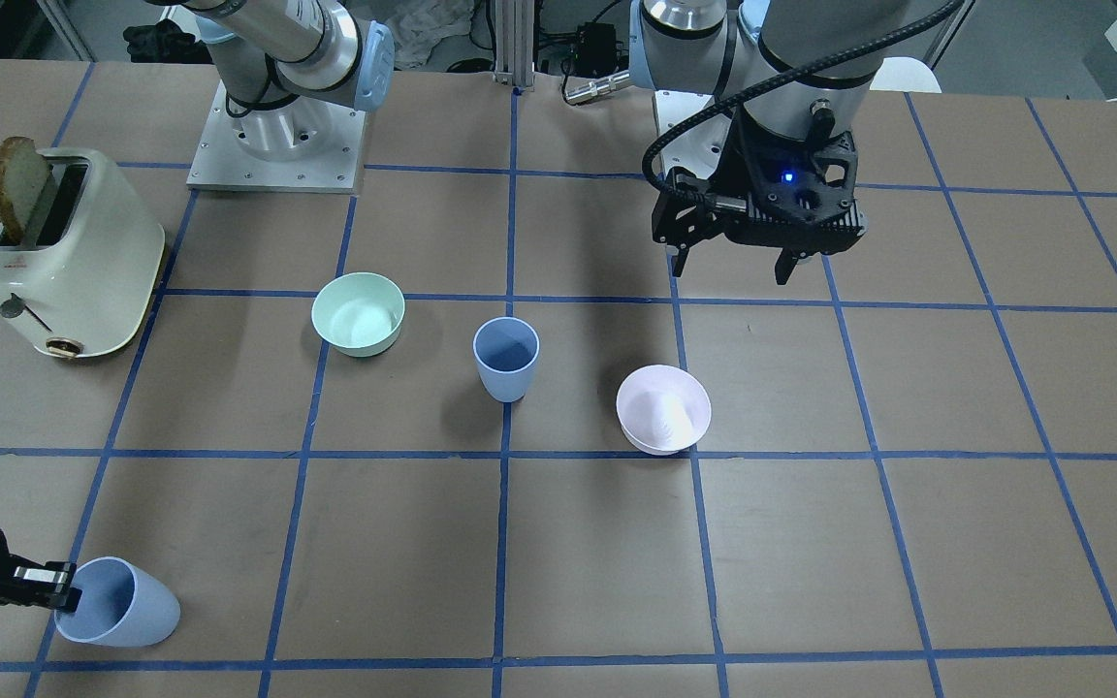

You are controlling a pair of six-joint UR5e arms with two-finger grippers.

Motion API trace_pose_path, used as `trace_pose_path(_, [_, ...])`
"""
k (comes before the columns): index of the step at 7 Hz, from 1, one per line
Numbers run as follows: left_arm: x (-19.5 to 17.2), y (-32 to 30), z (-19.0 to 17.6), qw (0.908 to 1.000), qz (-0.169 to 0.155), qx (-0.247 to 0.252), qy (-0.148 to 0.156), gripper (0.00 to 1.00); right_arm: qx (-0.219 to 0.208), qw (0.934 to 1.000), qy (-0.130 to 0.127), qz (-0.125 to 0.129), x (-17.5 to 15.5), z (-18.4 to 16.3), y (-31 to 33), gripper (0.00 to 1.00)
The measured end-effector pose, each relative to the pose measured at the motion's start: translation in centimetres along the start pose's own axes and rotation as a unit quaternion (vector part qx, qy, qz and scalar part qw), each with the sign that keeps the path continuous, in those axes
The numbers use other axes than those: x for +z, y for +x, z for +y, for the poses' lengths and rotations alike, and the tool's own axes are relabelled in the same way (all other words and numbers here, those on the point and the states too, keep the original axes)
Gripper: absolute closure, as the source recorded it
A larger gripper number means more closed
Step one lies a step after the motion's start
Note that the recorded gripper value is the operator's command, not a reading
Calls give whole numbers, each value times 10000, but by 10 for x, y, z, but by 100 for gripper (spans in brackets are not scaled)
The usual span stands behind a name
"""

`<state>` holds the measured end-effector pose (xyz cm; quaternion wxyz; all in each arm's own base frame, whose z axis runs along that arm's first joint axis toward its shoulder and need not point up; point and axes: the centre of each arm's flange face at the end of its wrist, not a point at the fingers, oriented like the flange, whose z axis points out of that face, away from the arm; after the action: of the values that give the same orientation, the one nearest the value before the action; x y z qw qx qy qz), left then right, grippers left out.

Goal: Stack blue cups with both arms

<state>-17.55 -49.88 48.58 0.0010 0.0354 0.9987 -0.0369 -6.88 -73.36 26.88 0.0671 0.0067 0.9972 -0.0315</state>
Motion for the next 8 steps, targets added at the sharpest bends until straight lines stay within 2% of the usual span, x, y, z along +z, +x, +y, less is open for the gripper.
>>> trace_pose_path(1, [-1,-3,2,10000,-2,-4,68,0,-162,9998,63,22,-16,3,-12,100])
trace_pose_path(2, [-2,-4,4,10000,-1,-8,94,0,-300,9995,116,56,-52,13,-42,100])
trace_pose_path(4, [-4,-5,4,9999,-3,-27,115,0,-412,9991,-45,54,-122,59,-153,100])
trace_pose_path(5, [-5,-6,4,9999,-6,-32,121,0,-277,9995,-155,81,-141,91,-211,100])
trace_pose_path(6, [-5,-6,4,9999,-1,-34,120,0,-55,9995,-269,171,-148,131,-267,100])
trace_pose_path(8, [-7,-7,4,9999,20,-42,133,0,506,9968,-428,455,-125,213,-352,100])
